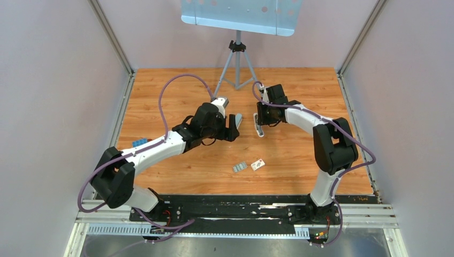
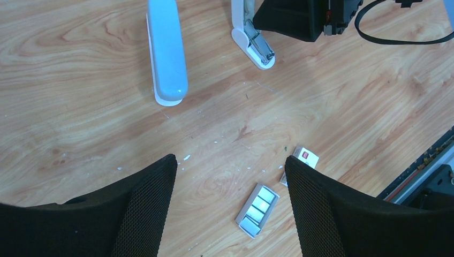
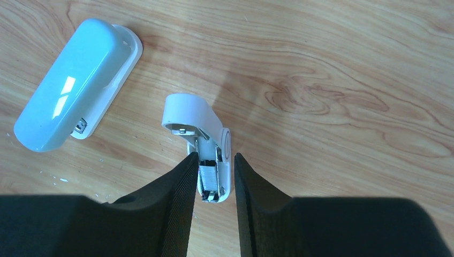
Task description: Load the staples into the stapler
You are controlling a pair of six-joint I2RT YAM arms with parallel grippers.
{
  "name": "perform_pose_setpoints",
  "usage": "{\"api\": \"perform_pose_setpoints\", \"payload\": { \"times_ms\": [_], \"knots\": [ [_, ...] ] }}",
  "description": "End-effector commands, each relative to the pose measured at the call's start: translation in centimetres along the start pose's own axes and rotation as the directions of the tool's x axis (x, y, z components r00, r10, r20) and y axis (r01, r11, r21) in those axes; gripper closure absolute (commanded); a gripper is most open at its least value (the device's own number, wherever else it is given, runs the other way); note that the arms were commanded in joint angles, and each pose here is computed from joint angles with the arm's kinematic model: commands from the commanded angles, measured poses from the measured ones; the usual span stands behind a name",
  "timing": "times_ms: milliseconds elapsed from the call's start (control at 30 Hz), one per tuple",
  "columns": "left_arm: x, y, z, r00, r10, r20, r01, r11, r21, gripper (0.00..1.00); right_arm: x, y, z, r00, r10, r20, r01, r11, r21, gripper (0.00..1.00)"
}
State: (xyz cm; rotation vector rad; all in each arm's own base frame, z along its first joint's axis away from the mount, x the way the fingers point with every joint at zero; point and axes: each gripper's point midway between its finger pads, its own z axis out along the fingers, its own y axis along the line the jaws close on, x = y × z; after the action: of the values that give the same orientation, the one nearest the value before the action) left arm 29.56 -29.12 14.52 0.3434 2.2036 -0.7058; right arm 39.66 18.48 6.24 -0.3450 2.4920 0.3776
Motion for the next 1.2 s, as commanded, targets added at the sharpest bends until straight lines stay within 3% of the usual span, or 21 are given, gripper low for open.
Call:
{"api": "perform_pose_setpoints", "payload": {
  "times_ms": [0,900,1167],
  "knots": [
    [-0.9,-0.1,0.7,0.999,-0.012,0.03,0.012,1.0,0.0,0.24,-0.3,0.0,0.6,1.0,0.024,-0.008,-0.024,0.999,-0.024,0.65],
    [-0.1,0.9,1.9,0.999,-0.041,0.025,0.042,0.999,-0.032,0.27,2.5,-1.0,0.3,0.999,0.008,-0.047,-0.007,1.0,0.017,0.66],
    [-2.9,1.5,4.2,0.994,-0.051,0.098,0.057,0.996,-0.061,0.35,1.0,0.0,-1.6,1.0,0.021,-0.007,-0.021,1.0,-0.013,0.66]
  ]
}}
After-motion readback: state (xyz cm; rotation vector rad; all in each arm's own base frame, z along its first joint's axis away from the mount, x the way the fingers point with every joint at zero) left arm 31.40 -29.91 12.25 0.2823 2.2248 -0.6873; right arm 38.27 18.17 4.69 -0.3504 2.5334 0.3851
